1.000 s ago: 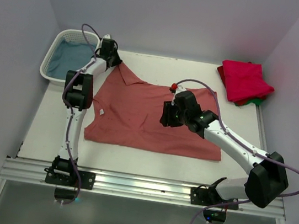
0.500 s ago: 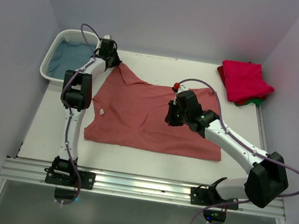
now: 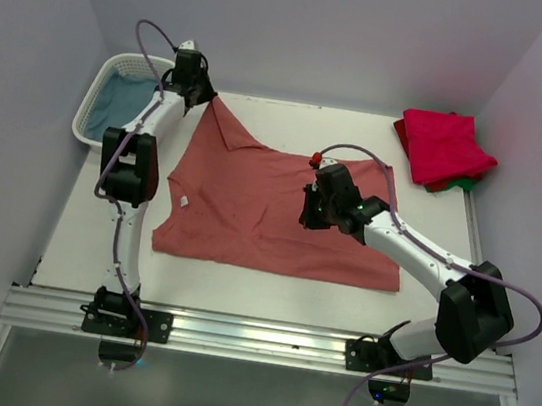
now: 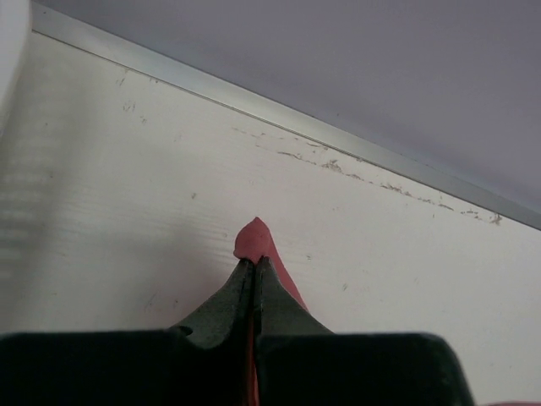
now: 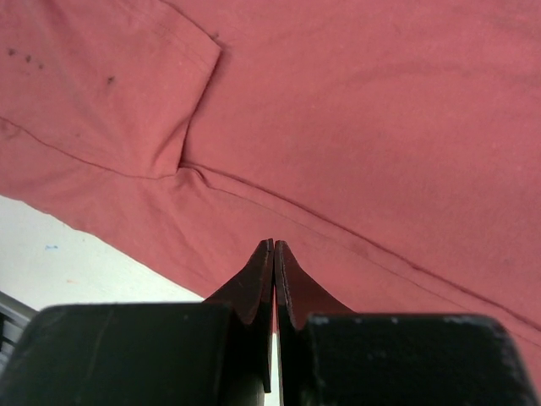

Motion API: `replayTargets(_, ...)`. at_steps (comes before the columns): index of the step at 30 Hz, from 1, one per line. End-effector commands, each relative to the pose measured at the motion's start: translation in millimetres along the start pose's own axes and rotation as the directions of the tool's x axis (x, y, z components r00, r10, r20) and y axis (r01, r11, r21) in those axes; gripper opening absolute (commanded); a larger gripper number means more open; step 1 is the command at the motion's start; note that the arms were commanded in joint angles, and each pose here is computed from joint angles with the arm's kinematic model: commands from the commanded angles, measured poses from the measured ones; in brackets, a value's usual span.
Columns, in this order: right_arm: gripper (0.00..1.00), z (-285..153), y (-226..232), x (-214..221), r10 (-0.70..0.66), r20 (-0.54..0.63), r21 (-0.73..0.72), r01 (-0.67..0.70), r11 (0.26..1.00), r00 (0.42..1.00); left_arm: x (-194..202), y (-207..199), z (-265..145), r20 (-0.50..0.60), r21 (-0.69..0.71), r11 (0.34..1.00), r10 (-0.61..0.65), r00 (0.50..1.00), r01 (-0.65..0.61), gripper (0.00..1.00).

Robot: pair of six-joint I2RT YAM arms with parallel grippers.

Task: Fold and stack the t-shirts
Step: Fold the tshirt

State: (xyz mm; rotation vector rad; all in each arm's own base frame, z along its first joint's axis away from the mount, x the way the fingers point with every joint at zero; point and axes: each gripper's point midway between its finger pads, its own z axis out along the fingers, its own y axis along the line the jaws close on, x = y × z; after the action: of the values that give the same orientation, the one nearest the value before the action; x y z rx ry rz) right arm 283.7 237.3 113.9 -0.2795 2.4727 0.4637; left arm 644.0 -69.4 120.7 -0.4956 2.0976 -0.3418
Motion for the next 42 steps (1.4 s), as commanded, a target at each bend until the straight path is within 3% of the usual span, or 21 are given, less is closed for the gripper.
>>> replayTargets(1,0.00,2,6,-18,0.000,0.042,-0.020,0.001,1.000,0.999,-28,-5,-24,0.044,-0.006,1.000,0.029,0.999,-0.029,0.01)
replayTargets(12,0.00,35,5,-53,0.023,0.080,-0.012,-0.022,1.000,0.997,-10,-6,-55,-0.007,-0.005,1.000,-0.008,1.000,0.008,0.00)
replayTargets(13,0.08,41,13,-56,0.022,0.078,-0.048,-0.019,0.999,0.997,-12,-8,-60,-0.004,0.002,1.000,-0.015,1.000,0.015,0.00)
replayTargets(15,0.34,61,28,-70,0.024,0.078,-0.100,-0.016,0.995,0.997,-7,-7,-62,-0.015,0.005,1.000,-0.021,1.000,0.021,0.00)
replayTargets(17,0.37,69,53,-95,0.024,0.099,-0.193,-0.004,0.981,0.995,-5,-7,-66,-0.019,0.003,1.000,-0.028,0.999,0.028,0.00)
replayTargets(18,0.39,95,53,-86,0.030,0.044,-0.192,-0.022,0.981,0.999,-4,-6,-67,-0.021,0.000,1.000,-0.028,0.999,0.028,0.00)
replayTargets(19,0.39,94,72,-112,0.027,0.078,-0.248,-0.007,0.969,0.997,0,-10,-69,-0.040,0.024,0.999,-0.028,0.999,0.029,0.00)
replayTargets(22,0.41,138,80,-104,0.013,-0.001,-0.245,-0.013,0.970,1.000,5,-11,-69,-0.057,0.026,0.999,-0.028,0.998,0.029,0.00)
replayTargets(23,0.43,136,93,-129,0.004,0.049,-0.261,0.009,0.965,0.999,10,-9,-68,-0.068,0.023,0.999,-0.028,0.997,0.029,0.00)
replayTargets(28,0.48,180,108,-126,-0.085,0.000,-0.212,0.083,0.974,0.996,16,-9,-67,-0.082,0.028,0.999,-0.024,0.996,0.027,0.00)
replayTargets(29,0.48,177,119,-144,-0.095,0.040,-0.222,0.102,0.970,0.995,16,-8,-67,-0.084,0.025,0.999,-0.021,0.996,0.024,0.00)
replayTargets(36,0.58,209,115,-151,-0.202,0.083,-0.140,0.212,0.967,0.976,23,-8,-61,-0.101,0.038,0.999,-0.025,0.995,0.029,0.00)
replayTargets(42,0.59,232,106,-151,-0.389,0.134,-0.005,0.393,0.920,0.912,33,-6,-62,-0.122,0.049,0.998,-0.034,0.992,0.040,0.00)
